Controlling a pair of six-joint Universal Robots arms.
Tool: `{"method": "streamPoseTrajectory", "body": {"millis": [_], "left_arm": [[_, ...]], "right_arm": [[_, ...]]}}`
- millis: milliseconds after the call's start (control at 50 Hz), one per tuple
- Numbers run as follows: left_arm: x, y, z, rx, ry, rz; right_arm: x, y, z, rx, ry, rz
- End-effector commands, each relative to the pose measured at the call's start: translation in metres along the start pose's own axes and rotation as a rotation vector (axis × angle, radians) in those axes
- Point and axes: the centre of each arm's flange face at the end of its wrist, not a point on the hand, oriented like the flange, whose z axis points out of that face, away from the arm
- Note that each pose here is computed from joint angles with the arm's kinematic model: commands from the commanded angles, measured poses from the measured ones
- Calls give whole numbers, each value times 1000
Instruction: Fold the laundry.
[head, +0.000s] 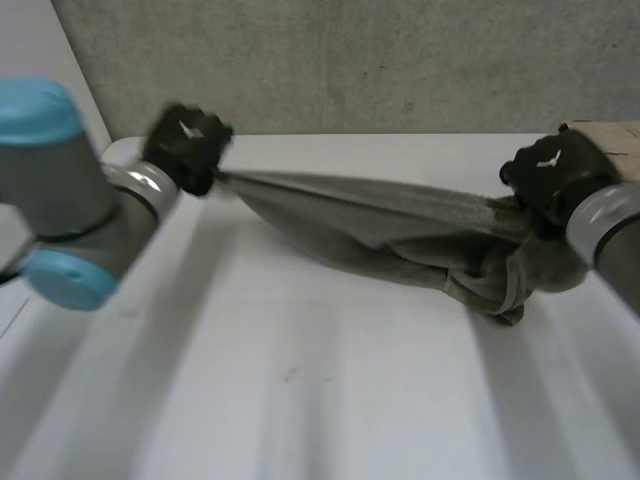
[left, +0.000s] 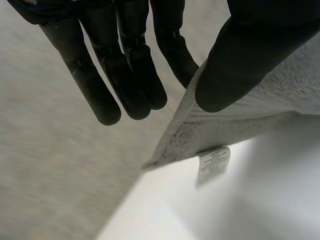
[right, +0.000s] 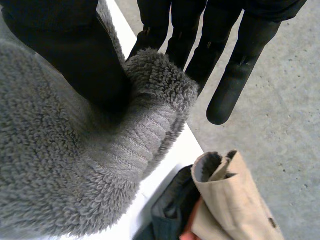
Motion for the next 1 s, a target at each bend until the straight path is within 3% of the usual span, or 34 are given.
{"method": "streamPoseTrajectory", "body": {"millis": [20,140,280,360,400,480,540,580,760,900,1000], "left_arm": [[-29,-51,-61,106,-58,-49],[-21,-40,-78,69,-40,-52],[-3,2,-33,19,-20,-32],[-30,-24,11,201,-178,0],[-55,-56,27,348,-300,8],[-92,-109,29,591,-480,-23],[-110,-124,23,689,-568,-87],[-116,-132,16,727,-596,-111],[-91,-97,-12,552,-516,-140],[-35,-20,-31,299,-334,-132],[4,32,-53,126,-218,-119]], "right_arm": [[26,-28,-23,-44,-67,-99],[20,-19,-10,-77,-108,-145],[3,-5,35,-95,-126,-120],[29,-28,67,60,86,-13],[57,-51,77,201,263,64],[97,-88,76,472,512,168],[121,-116,56,668,652,194],[123,-122,51,718,673,190],[90,-108,57,670,467,136],[29,-42,73,368,181,132],[-28,30,80,101,-35,131]]}}
